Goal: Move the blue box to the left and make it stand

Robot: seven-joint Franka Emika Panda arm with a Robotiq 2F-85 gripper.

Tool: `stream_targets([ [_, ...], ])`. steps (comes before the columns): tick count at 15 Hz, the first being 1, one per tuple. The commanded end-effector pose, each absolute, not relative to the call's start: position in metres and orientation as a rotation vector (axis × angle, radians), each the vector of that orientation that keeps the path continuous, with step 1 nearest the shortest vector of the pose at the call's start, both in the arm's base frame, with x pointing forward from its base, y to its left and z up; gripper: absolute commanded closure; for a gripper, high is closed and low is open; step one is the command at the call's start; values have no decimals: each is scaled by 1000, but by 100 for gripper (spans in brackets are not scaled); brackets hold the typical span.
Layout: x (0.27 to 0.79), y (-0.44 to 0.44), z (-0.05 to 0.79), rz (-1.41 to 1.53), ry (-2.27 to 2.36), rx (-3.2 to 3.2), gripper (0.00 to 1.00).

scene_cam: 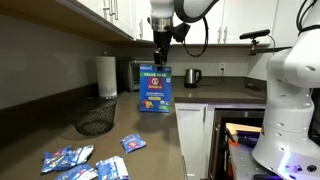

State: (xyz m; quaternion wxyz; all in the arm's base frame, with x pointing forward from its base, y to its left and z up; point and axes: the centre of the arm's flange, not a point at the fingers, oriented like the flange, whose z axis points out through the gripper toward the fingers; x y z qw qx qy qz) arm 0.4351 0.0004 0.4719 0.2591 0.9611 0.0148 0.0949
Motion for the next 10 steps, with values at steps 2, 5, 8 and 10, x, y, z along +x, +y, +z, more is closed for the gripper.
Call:
stream_targets([
  [2,411,-2,497,210,212,2773,21],
  [5,402,-7,510,186,312,2867,22],
  [8,392,-13,521,155,390,2936,15],
  [10,385,-17,524,130,415,2958,2],
])
